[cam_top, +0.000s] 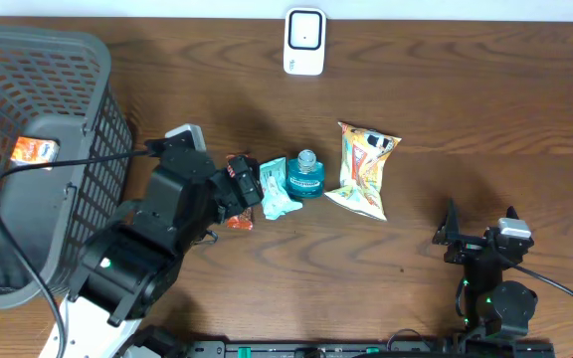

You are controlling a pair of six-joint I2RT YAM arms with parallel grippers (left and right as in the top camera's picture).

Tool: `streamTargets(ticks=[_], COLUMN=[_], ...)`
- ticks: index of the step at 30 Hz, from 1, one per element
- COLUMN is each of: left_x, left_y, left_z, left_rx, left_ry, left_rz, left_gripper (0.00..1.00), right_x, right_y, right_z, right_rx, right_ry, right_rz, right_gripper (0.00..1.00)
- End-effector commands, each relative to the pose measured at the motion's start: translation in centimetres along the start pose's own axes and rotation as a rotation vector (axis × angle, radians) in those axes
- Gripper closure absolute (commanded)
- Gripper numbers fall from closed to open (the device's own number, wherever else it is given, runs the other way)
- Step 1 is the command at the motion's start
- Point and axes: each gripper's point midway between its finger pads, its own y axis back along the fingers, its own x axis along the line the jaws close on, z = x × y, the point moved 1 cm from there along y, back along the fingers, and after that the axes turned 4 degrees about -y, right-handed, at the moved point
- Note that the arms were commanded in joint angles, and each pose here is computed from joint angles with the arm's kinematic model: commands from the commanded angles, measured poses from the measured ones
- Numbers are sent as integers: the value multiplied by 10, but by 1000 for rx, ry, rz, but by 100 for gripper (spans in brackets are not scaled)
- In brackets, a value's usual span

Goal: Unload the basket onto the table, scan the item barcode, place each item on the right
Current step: 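Open the left gripper to release the bar and withdraw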

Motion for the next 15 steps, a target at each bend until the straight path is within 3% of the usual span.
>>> streamTargets(ticks=[1, 6, 15], left_x=[-13, -11, 76], left_y=[13, 55, 135], left_z=[26, 91, 168], left_rx=[-101, -342, -643], left_ry=[-97, -94, 95], left_rz=[-30, 34, 366], left_gripper=[2, 2, 2], right_x=[0, 0, 0], right_y=[0, 0, 0], right_z=[0, 0, 0], right_rx=[-1, -1, -1], right_ry=[-3, -3, -3], right_rz=[1, 1, 1], right_gripper=[1, 1, 1])
